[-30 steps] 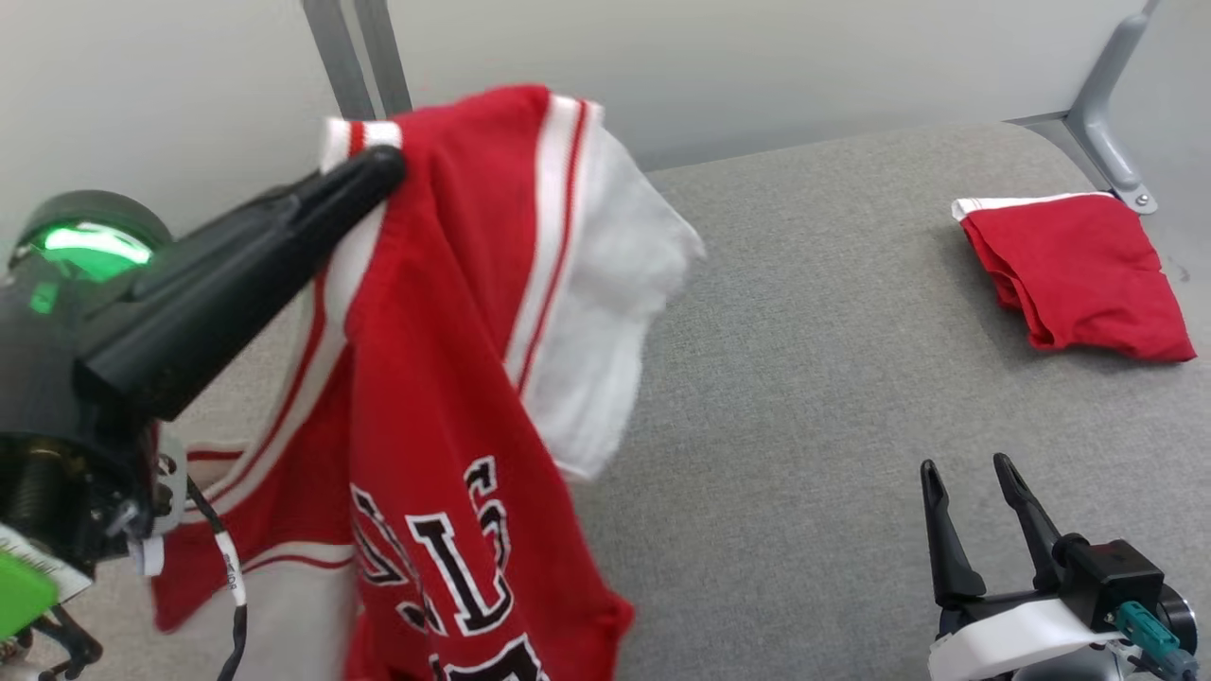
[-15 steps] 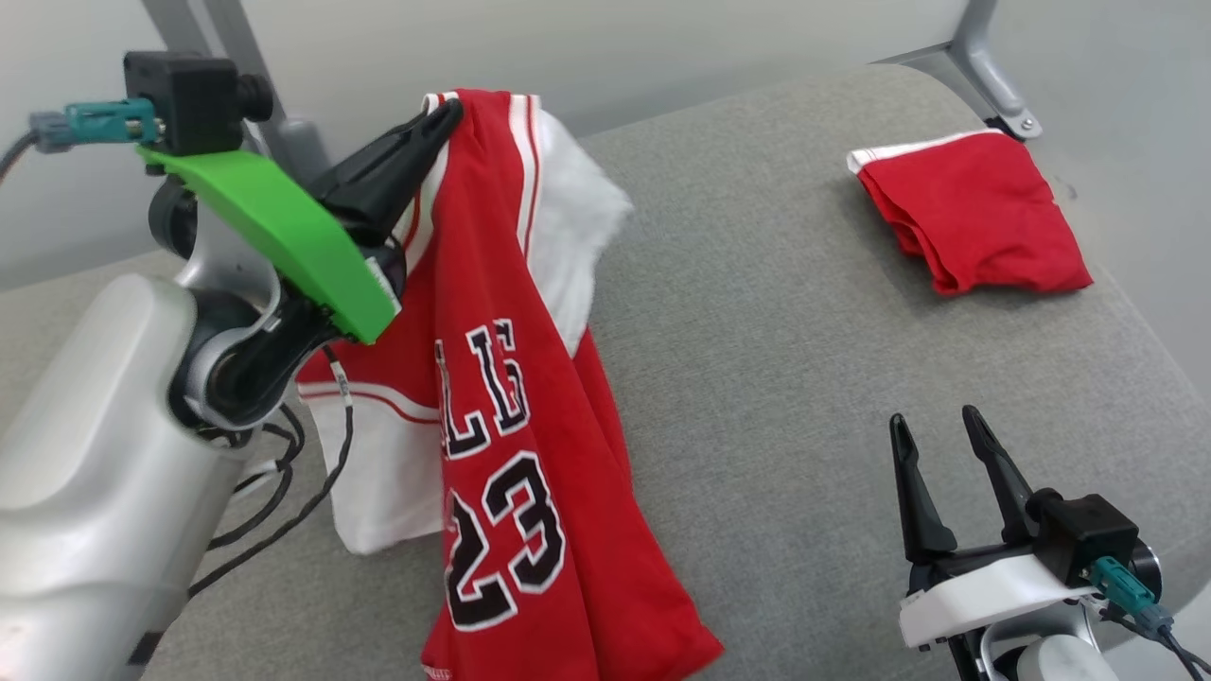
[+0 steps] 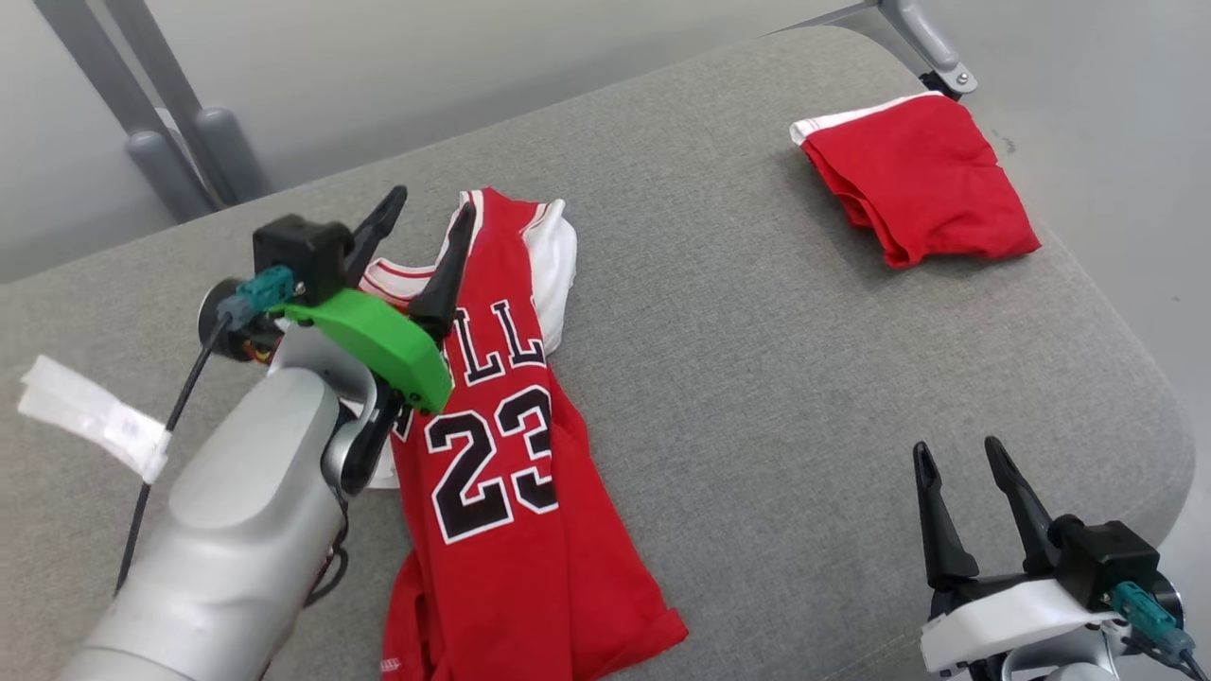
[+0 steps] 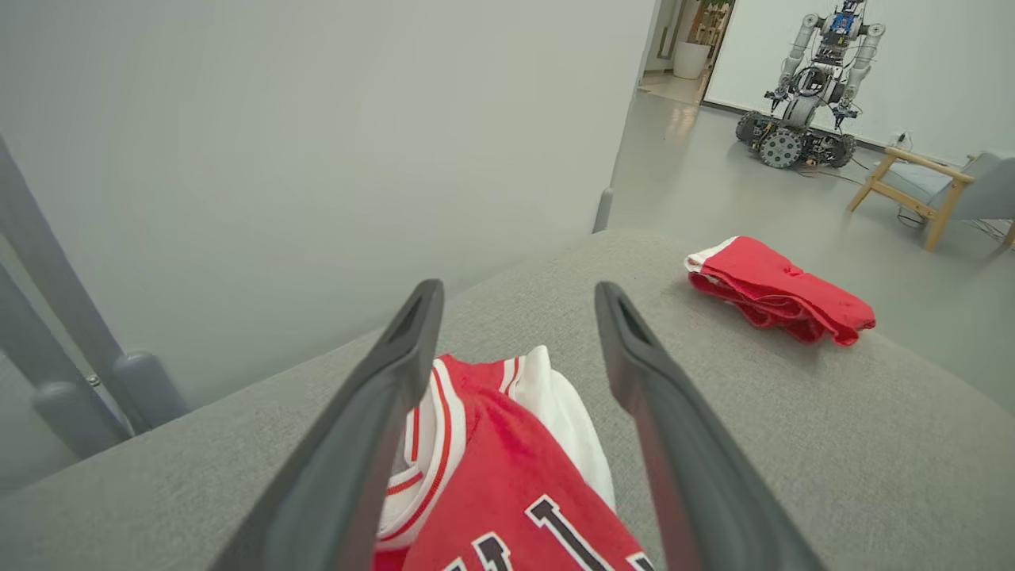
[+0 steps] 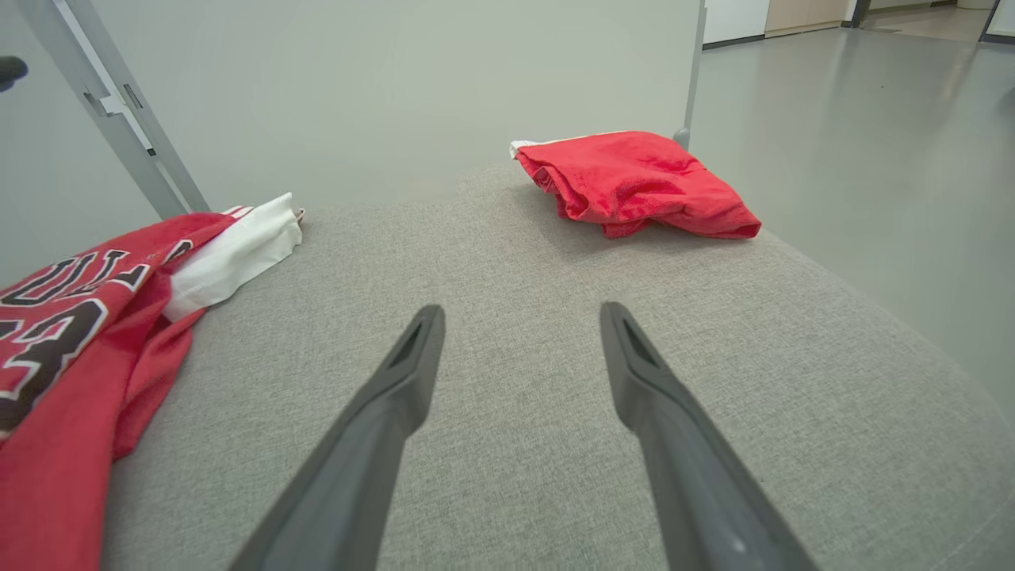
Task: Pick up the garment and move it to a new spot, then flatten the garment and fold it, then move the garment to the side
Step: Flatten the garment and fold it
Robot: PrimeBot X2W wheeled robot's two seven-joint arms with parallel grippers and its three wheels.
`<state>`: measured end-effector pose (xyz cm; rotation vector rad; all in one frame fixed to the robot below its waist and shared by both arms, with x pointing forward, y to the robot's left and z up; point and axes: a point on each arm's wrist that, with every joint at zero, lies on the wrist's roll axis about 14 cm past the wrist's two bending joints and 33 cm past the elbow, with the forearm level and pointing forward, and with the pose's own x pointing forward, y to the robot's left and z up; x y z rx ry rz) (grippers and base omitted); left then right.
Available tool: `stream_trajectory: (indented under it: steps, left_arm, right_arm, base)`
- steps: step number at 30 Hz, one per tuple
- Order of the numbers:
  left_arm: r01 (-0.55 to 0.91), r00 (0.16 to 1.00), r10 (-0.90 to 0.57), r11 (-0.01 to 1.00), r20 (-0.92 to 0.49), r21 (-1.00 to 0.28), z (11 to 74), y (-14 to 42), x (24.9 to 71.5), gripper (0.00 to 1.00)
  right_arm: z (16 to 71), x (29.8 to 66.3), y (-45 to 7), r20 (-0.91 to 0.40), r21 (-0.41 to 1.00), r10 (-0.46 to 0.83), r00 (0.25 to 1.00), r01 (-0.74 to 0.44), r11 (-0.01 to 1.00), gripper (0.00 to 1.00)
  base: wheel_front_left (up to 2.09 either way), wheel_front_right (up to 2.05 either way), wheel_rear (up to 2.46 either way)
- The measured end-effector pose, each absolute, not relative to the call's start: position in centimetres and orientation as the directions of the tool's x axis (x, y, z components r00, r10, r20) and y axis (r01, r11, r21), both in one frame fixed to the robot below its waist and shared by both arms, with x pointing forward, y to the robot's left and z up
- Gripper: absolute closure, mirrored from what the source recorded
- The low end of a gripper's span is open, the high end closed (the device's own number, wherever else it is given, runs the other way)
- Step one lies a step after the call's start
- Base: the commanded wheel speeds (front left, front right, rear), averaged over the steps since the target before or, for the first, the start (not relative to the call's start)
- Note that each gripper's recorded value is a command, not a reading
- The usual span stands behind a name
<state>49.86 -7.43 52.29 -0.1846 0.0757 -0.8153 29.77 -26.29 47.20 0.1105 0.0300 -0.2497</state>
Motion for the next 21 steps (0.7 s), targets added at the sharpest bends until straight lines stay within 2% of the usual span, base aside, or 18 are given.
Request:
stream_trajectory:
  steps: [5,8,14,21]
  left_arm:
    - [0.616,0.767,-0.642,0.737,-0.001,-0.277,50.7,-4.6,47.7,0.0]
    - [0.585,0.779,-0.626,0.745,-0.033,-0.32,48.8,-3.2,43.7,0.0]
    - [0.531,0.756,-0.629,0.75,-0.18,-0.394,45.3,-1.7,34.9,0.0]
    - [0.495,0.719,-0.638,0.749,-0.276,-0.441,44.2,-2.3,30.9,0.0]
  right_arm:
    - [46.7,29.3,-26.0,-0.059,0.096,-0.233,0.971,0.238,0.966,0.0]
    - [46.6,29.2,-25.3,-0.057,0.095,-0.209,0.976,0.214,0.972,0.0]
    - [47.4,30.5,-23.2,-0.023,0.089,-0.127,0.992,0.129,0.988,0.0]
    - [48.0,32.6,-20.6,-0.001,0.089,-0.029,1.0,0.029,0.996,0.0]
  base:
    - [0.0,0.0,0.0]
    - [0.0,0.0,0.0]
    - [0.0,0.0,0.0]
    - [0.0,0.0,0.0]
